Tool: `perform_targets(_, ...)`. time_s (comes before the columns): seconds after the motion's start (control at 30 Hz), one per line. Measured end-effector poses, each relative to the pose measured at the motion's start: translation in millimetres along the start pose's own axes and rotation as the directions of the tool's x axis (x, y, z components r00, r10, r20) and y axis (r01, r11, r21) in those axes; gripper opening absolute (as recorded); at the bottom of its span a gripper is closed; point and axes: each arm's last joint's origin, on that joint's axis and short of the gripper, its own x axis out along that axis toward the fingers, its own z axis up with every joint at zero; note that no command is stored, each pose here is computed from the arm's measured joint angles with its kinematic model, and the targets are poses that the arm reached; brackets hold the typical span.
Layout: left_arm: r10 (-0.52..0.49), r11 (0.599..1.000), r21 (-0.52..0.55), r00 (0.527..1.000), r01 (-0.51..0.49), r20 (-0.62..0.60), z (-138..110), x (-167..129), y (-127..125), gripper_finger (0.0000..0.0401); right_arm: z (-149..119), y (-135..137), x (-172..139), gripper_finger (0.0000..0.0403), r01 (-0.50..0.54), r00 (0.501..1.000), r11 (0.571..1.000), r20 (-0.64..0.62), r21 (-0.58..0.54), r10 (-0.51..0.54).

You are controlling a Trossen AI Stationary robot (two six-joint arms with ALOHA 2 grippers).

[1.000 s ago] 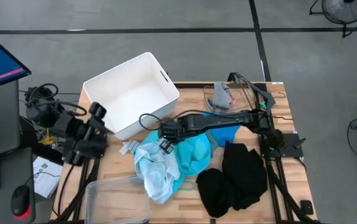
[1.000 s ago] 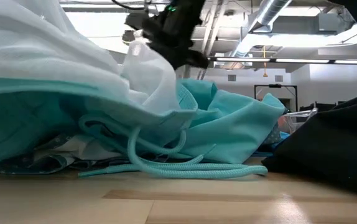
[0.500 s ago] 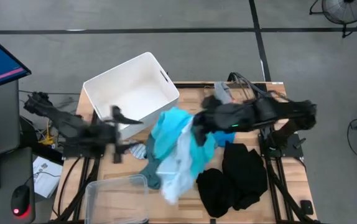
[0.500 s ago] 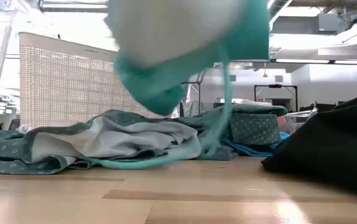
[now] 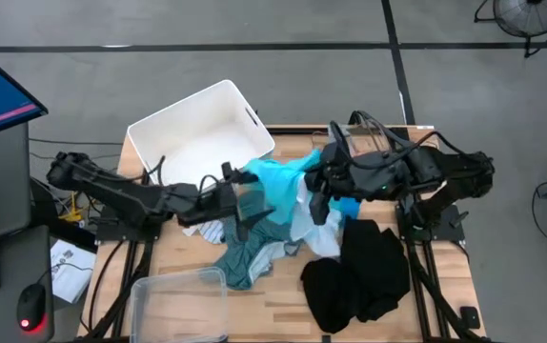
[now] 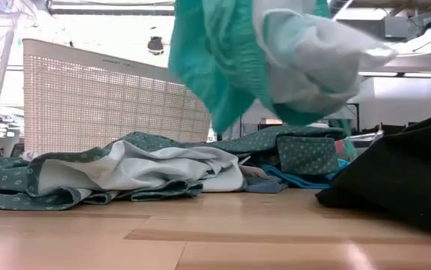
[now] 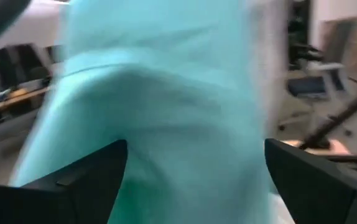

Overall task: Pick & Place Cloths
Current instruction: Put the light blue shorts into the bottom transparent bin

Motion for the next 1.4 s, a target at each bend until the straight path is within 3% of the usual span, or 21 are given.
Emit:
perform_targets(0.1, 0.091, 0.995, -0.032, 0.996, -0.091, 0.003, 5, -5, 6, 0.0371, -8, 7, -1, 0.0, -0.025, 0.999, 0.999, -0.042, -0.04, 0.024)
perform_targets(0.17, 0.078, 0.996, -0.042, 0.997, -0.077, 0.016, 12, -13, 7, 0.0373, -12, 12, -2, 0.0, -0.042, 0.998, 0.996, -0.051, -0.072, 0.039)
perform_targets(0.37, -0.133, 0.989, -0.05, 0.99, 0.136, 0.057, 37, -62, 4, 0.0373, -16, 17, -7, 0.0, -0.034, 0.998, 0.999, -0.05, -0.038, 0.032)
perform_targets(0.47, -0.147, 0.988, -0.032, 0.988, 0.149, 0.049, 43, -82, 6, 0.0373, -13, 20, -6, 0.0, -0.054, 0.998, 0.998, -0.019, 0.015, 0.055)
perform_targets(0.67, -0.046, 0.995, 0.091, 0.998, 0.049, -0.034, 35, -78, 17, 0.0373, -21, 43, 20, 0.0, -0.109, 0.993, 0.993, 0.041, 0.036, 0.108)
perform_targets(0.8, -0.143, 0.988, 0.056, 0.989, 0.144, -0.023, 34, -72, 22, 0.0373, -32, 61, 47, 0.0, -0.146, 0.987, 0.988, 0.078, 0.056, 0.141)
perform_targets(0.9, -0.345, 0.939, -0.007, 0.938, 0.345, -0.039, 30, -71, 22, 0.0373, -36, 73, 62, 0.0, -0.201, 0.974, 0.975, 0.124, 0.093, 0.189)
perform_targets(0.97, -0.426, 0.905, -0.039, 0.901, 0.424, -0.087, 24, -70, 21, 0.0373, -36, 80, 70, 0.0, -0.256, 0.959, 0.958, 0.162, 0.13, 0.235)
perform_targets(1.13, -0.477, 0.878, -0.043, 0.864, 0.477, -0.162, 12, -62, 12, 0.0373, -45, 92, 88, 0.0, -0.306, 0.94, 0.94, 0.208, 0.153, 0.272)
perform_targets(1.23, -0.596, 0.803, -0.133, 0.789, 0.581, -0.152, 7, -54, 0, 0.0373, -52, 97, 101, 0.0, -0.317, 0.935, 0.933, 0.222, 0.171, 0.277)
perform_targets(1.3, -0.685, 0.726, -0.224, 0.712, 0.651, -0.153, 0, -47, -10, 0.0372, -53, 99, 107, 0.0, -0.347, 0.923, 0.915, 0.245, 0.205, 0.296)
perform_targets(1.4, -0.76, 0.644, -0.31, 0.631, 0.699, -0.157, -6, -42, -20, 0.0352, -49, 100, 107, 0.0, -0.389, 0.905, 0.895, 0.275, 0.217, 0.326)
